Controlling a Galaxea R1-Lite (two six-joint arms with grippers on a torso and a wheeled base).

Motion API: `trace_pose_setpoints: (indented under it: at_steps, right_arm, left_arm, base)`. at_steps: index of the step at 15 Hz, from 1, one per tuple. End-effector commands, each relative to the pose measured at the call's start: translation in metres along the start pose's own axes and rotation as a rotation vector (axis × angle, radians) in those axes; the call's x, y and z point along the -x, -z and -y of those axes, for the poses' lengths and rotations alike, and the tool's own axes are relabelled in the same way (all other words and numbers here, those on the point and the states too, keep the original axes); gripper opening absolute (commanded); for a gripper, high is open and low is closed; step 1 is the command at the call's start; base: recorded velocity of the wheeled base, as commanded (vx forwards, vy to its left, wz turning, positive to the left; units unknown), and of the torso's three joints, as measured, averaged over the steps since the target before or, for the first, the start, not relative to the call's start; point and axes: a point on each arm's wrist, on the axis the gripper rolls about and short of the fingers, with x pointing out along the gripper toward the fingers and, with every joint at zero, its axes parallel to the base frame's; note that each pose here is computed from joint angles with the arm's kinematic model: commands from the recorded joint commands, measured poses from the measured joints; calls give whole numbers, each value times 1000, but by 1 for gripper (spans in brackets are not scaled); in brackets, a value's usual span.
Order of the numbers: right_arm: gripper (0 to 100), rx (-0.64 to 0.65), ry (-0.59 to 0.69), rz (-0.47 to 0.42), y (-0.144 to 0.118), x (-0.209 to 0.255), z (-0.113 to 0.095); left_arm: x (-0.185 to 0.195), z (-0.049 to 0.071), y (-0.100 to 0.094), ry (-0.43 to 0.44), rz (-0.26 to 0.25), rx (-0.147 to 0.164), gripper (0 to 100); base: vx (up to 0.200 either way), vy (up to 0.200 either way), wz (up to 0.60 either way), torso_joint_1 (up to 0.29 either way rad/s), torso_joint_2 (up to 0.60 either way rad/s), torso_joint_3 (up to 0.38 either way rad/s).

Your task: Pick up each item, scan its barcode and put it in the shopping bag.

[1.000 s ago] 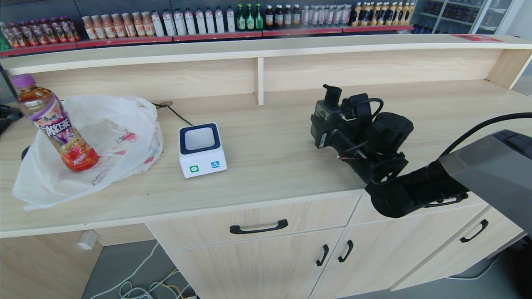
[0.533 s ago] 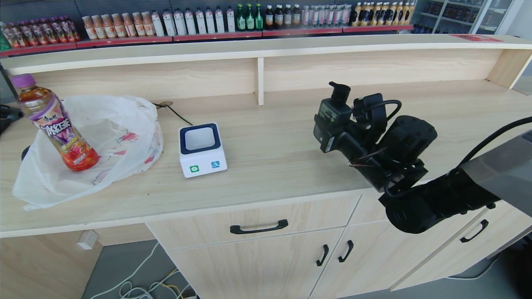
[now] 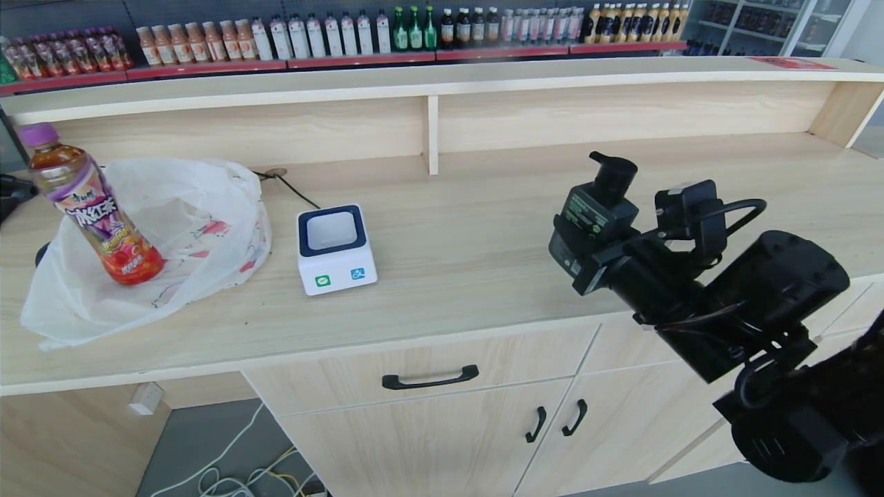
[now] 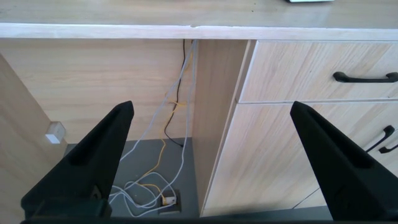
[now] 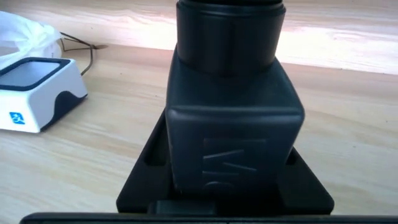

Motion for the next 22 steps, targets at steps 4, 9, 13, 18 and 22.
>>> trace_pose_setpoints:
  at_steps: [4,9,13,18,22]
  right_arm:
    - [0,-28,-79,1,-36,71,-14]
    - [0,-183,-165,-54,-37,107,-29]
    - [0,-413,-199,-63,-40,107,-37]
    - [0,-443,-216,-98,-33,104,-43]
    - [0,-452,-225,-67,-34,81,-50]
  left_arm:
    - [0,0,0,0,0,0,100]
    - [0,0,0,0,0,0,100]
    - [0,0,0,0,0,0,100]
    - [0,0,0,0,0,0,100]
    - [0,0,0,0,0,0,100]
  base:
    - [0,0,0,0,0,0]
    - [0,0,0,0,0,0]
    - [0,0,0,0,0,0]
    - [0,0,0,0,0,0]
    - [0,0,0,0,0,0]
